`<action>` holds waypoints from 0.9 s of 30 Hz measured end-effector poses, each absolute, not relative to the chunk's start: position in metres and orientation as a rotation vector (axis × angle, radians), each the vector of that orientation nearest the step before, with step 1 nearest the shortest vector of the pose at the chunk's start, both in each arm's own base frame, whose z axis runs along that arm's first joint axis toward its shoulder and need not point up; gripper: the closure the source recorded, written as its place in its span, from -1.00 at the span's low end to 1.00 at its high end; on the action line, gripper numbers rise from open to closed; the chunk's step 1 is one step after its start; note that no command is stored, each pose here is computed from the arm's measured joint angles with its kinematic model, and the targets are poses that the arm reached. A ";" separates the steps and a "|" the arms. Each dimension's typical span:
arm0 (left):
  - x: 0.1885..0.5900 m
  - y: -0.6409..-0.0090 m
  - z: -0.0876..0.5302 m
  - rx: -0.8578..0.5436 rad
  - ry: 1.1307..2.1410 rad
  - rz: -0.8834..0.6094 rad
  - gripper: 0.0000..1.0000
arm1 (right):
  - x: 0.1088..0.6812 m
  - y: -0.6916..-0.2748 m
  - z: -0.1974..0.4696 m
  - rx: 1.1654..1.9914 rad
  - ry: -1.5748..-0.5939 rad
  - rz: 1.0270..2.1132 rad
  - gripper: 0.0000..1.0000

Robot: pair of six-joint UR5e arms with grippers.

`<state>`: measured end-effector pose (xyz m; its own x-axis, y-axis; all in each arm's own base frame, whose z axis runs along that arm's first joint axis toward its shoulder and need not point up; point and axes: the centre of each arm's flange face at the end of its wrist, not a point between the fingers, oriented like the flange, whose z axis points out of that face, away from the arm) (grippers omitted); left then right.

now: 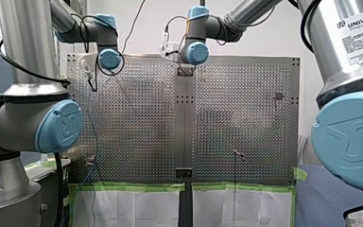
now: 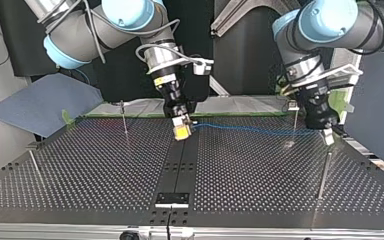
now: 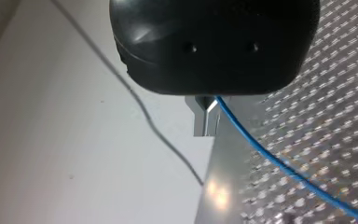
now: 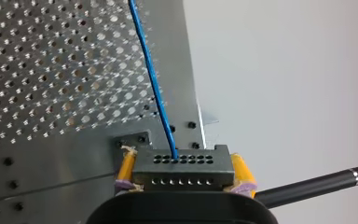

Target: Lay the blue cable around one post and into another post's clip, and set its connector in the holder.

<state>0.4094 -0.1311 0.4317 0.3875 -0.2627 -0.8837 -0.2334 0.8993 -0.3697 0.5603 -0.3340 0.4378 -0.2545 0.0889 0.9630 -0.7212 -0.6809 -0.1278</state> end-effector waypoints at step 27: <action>0.456 -0.049 0.481 -0.493 1.097 -0.051 1.00 | 0.599 -0.348 0.445 1.482 -0.715 2.024 1.00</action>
<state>0.4558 -0.0488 0.4806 0.4663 -0.2792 -0.8394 -0.1998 0.8911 -0.4074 0.5992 -0.3485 0.4447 -0.2604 0.1043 0.9598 -0.6839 -0.7216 -0.1071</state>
